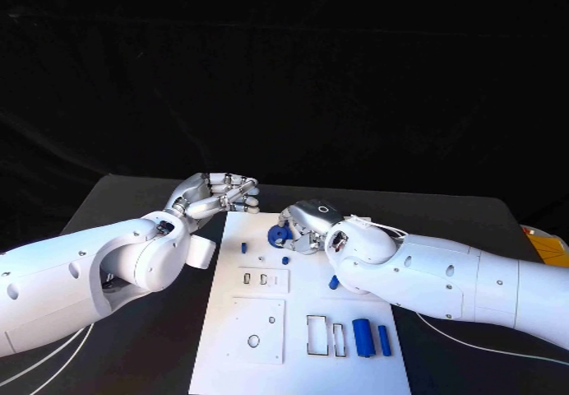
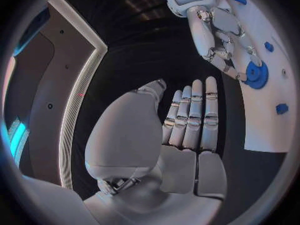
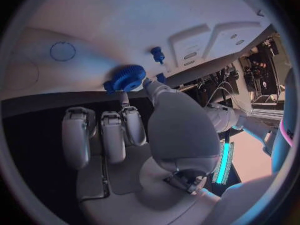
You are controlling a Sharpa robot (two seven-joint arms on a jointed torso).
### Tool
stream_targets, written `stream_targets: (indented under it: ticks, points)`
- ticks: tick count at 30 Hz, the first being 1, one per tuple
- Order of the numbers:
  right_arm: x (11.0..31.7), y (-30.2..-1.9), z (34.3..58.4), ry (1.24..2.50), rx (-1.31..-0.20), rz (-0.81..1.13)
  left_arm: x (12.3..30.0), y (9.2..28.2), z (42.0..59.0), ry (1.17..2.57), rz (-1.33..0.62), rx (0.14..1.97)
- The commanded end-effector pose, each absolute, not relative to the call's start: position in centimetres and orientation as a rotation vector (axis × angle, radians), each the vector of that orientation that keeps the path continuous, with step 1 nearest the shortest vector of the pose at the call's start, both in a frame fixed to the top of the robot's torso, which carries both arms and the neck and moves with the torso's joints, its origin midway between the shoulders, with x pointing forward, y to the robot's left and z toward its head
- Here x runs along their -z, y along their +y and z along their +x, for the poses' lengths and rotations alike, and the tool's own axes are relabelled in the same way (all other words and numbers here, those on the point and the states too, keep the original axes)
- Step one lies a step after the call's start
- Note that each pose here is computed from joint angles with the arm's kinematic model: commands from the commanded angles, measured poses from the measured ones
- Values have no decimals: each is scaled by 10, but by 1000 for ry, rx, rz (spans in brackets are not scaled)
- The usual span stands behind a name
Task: Assemble the parts on the task board
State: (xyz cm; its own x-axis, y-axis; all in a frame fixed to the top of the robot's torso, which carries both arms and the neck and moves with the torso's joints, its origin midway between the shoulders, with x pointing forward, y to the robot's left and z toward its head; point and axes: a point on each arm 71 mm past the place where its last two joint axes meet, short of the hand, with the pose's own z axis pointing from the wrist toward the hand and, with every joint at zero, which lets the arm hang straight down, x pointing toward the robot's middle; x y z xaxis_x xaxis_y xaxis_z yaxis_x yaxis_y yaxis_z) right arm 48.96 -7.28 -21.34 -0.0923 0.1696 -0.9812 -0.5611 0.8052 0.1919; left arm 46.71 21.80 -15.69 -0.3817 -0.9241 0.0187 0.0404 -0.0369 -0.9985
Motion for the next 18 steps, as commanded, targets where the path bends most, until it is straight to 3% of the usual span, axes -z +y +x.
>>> stream_targets:
  ticks: [1, 18]
  points:
    - [217, -73, 490, 1597, -628, -337, 155, 216, 466, 1443, -978, 1555]
    - [222, -84, 493, 1657, -589, -314, 155, 217, 466, 1443, -979, 1554]
